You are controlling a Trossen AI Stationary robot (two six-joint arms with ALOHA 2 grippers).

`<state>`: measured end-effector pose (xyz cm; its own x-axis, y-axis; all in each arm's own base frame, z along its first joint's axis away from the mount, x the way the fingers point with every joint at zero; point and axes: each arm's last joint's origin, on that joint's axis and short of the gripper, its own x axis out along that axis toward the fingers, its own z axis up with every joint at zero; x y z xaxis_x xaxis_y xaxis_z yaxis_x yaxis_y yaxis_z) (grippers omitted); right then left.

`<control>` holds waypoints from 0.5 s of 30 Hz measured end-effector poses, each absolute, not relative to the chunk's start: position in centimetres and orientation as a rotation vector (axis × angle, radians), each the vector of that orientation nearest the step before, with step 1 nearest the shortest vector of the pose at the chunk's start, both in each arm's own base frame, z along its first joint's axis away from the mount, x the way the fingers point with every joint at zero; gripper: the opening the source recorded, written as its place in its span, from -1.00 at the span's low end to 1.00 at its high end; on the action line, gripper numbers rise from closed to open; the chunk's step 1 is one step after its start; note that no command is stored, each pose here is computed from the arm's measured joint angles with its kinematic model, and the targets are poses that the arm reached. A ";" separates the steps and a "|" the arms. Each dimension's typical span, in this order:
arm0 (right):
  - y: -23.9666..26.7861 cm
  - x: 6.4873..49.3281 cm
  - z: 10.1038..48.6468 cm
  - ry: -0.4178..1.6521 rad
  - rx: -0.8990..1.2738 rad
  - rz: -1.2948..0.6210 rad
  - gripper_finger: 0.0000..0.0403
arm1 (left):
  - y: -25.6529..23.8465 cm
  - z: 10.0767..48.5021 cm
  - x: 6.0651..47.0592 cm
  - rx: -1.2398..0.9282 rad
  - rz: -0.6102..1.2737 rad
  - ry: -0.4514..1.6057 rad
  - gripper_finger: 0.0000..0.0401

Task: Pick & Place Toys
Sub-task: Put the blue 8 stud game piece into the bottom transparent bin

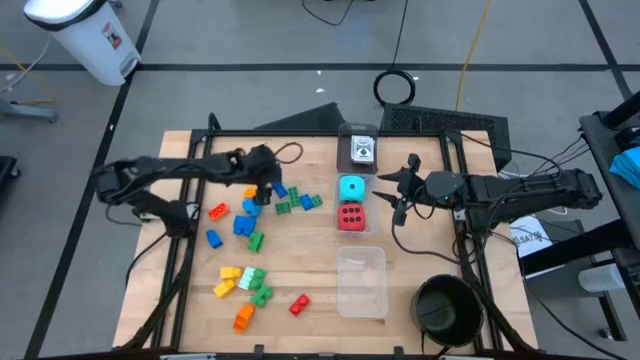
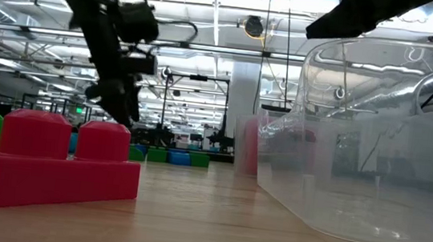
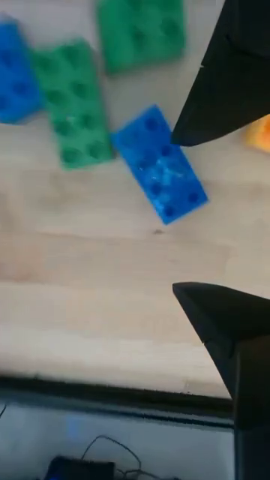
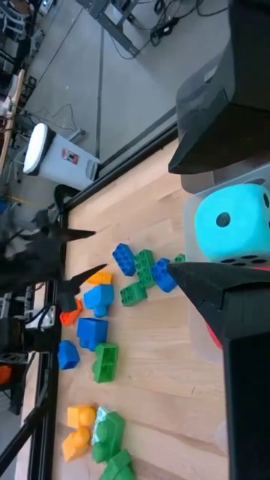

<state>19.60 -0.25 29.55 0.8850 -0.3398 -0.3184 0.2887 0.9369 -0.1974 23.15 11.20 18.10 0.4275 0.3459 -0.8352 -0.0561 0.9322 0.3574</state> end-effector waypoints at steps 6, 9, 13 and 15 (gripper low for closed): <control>-0.2 19.6 29.5 0.357 -0.146 -0.328 -0.15 | 12.4 16.6 24.9 0.375 0.086 1.293 0.45; -0.2 19.6 29.5 0.357 -0.146 -0.328 -0.15 | 12.6 16.0 25.8 0.405 0.030 1.331 0.41; -0.2 19.6 29.6 0.356 -0.146 -0.328 -0.15 | 12.9 15.3 26.6 0.414 -0.029 1.361 0.39; -0.2 19.6 29.5 0.357 -0.146 -0.328 -0.15 | 12.9 14.7 26.7 0.410 -0.052 1.379 0.39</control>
